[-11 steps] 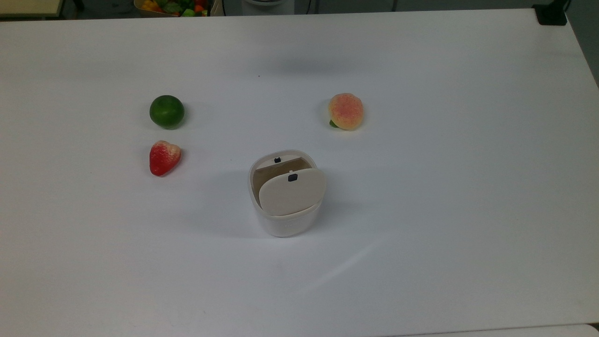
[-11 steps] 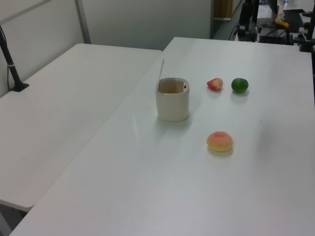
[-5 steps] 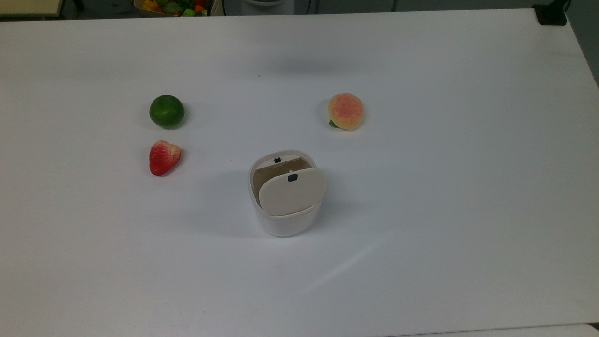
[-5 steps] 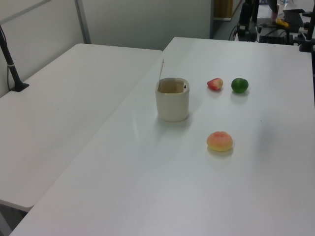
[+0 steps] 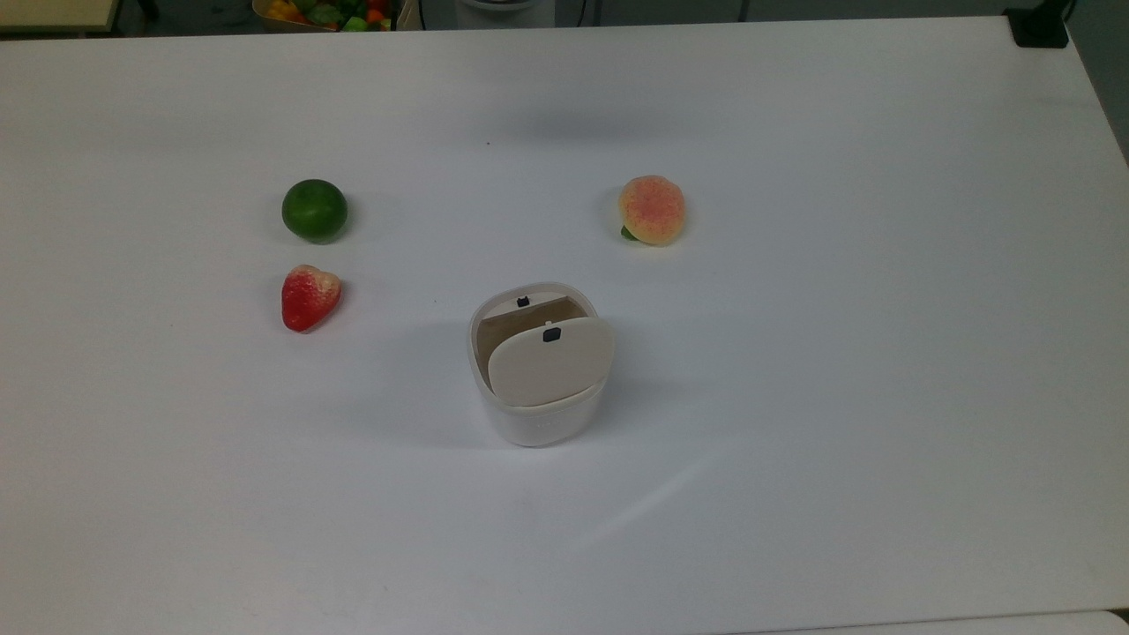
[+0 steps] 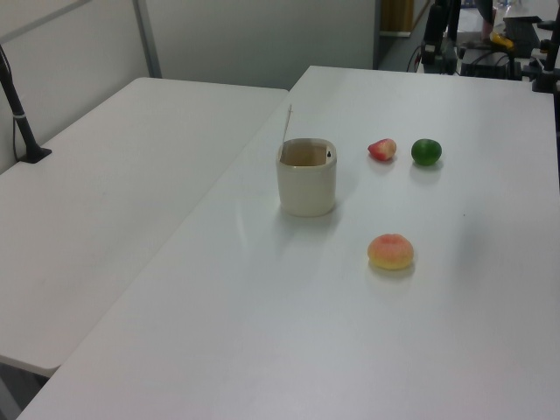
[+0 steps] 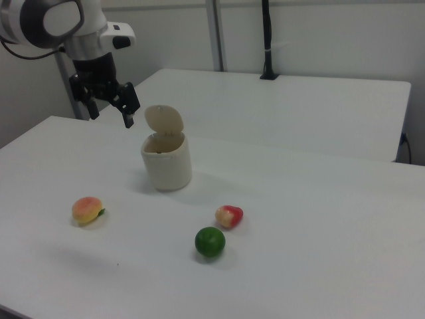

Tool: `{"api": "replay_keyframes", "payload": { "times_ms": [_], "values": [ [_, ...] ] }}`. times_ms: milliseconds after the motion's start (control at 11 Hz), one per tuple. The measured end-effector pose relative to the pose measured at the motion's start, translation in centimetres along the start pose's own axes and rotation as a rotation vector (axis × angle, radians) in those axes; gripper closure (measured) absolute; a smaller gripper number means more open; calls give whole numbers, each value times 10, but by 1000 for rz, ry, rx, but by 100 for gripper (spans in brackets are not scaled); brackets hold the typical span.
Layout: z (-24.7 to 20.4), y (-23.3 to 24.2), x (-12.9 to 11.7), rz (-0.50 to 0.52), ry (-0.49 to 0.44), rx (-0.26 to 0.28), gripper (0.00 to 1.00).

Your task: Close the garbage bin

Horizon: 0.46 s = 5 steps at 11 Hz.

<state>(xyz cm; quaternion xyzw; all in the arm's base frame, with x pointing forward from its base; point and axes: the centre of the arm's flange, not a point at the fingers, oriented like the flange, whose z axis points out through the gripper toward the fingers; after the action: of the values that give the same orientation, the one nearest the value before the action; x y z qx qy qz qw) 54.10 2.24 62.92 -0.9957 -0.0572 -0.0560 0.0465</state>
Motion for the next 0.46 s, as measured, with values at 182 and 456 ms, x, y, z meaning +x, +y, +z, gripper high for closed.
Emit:
{"api": "replay_keyframes", "payload": {
  "times_ms": [182, 456],
  "values": [
    [0, 0, 0, -1, 2, 0, 6],
    [0, 0, 0, -4, 3, 0, 33]
  ]
}}
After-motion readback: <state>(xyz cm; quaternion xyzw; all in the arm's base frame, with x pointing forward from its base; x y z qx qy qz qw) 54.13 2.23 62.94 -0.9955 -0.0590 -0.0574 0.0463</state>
